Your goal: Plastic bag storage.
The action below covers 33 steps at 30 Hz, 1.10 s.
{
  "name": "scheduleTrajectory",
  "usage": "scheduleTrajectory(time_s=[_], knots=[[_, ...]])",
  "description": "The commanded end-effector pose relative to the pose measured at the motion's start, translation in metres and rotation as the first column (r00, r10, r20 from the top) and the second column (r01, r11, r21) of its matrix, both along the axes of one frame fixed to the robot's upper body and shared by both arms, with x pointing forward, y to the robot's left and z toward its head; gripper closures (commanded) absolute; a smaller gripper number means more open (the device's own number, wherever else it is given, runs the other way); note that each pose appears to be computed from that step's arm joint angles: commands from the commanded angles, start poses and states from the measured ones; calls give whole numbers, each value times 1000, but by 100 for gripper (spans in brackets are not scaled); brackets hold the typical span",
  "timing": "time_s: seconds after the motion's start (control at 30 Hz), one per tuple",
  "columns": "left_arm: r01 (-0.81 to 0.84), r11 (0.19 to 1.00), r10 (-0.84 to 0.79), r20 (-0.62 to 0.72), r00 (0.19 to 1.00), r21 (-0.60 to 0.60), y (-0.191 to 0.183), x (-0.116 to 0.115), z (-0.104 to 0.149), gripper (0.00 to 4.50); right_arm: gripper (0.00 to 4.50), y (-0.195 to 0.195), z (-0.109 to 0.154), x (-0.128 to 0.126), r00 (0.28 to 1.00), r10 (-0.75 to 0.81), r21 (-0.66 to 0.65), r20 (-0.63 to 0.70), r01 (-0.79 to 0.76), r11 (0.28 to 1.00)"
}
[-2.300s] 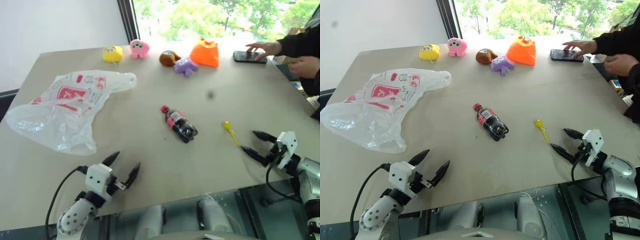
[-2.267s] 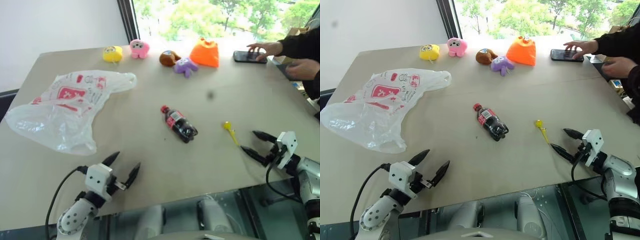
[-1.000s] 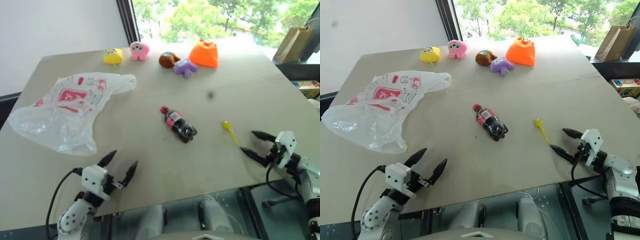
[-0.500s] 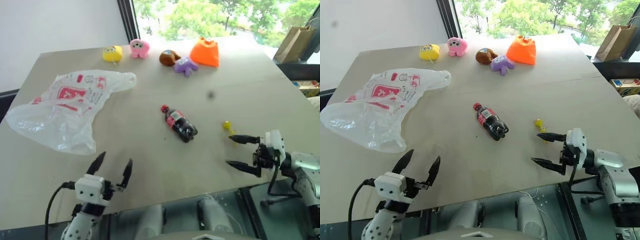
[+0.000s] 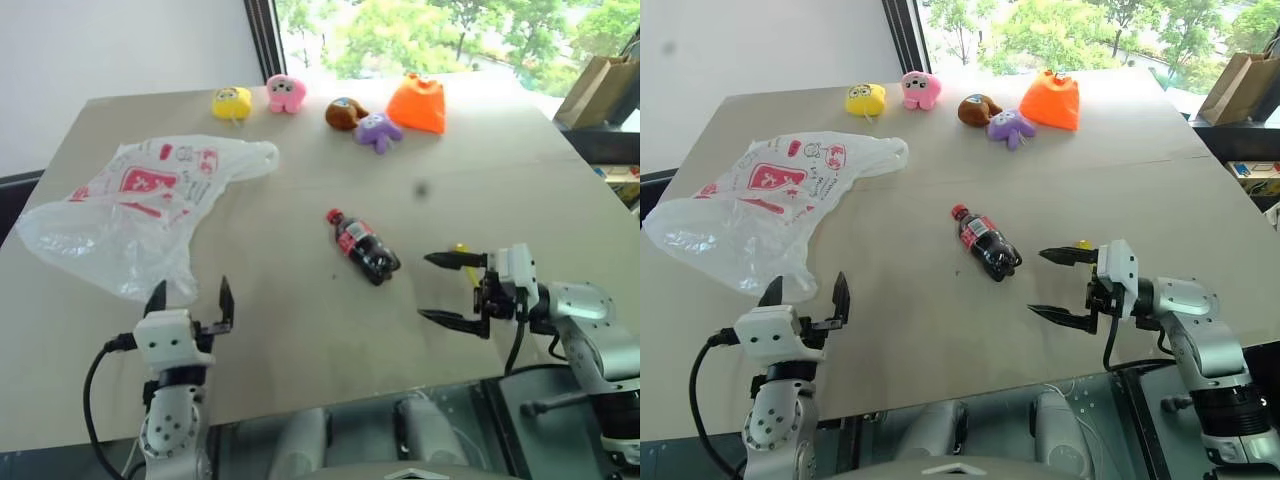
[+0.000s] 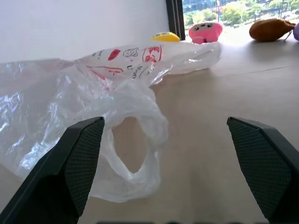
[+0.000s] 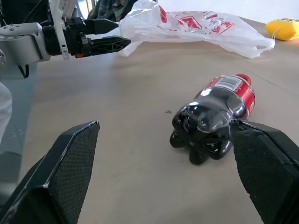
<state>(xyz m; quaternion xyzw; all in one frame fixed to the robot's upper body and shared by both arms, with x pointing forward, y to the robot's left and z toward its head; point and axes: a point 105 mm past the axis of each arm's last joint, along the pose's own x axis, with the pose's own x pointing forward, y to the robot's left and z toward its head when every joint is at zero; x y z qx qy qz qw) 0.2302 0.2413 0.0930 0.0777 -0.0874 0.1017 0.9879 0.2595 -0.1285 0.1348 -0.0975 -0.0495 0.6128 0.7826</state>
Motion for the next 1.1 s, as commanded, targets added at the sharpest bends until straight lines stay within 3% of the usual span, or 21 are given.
scheduleTrajectory(time_s=[0.03, 0.2, 0.23, 0.37, 0.57, 0.8, 1.1], knots=[[-15, 996, 15, 2, 1000, -85, 1, 5, 0, 4, 0, 0, 11, 2, 998, 7, 11, 62, -7, 1000], [-6, 994, 9, 26, 1000, -108, 1, 16, 6, 4, 0, 1, 13, 5, 997, 0, 17, 78, -1, 1000], [-12, 994, 16, 39, 999, -108, 3, 18, 9, 28, 0, 1, 13, 6, 997, -5, 22, 80, 4, 1000], [-24, 993, 34, 80, 996, -119, 6, 17, 18, 162, 0, 4, 17, 18, 994, -74, 54, 75, 70, 996], [6, 993, 7, 110, 994, -115, -2, 18, 27, 443, 0, 39, 13, 47, 971, -239, 21, 26, 239, 971], [16, 996, -6, 111, 994, -89, -4, 19, 29, 443, 0, 64, 6, 67, 920, -380, -105, -96, 371, 923], [7, 998, 0, 101, 995, -70, 1, 21, 28, 443, 0, 75, -9, 60, 889, -396, -225, -227, 348, 910]])
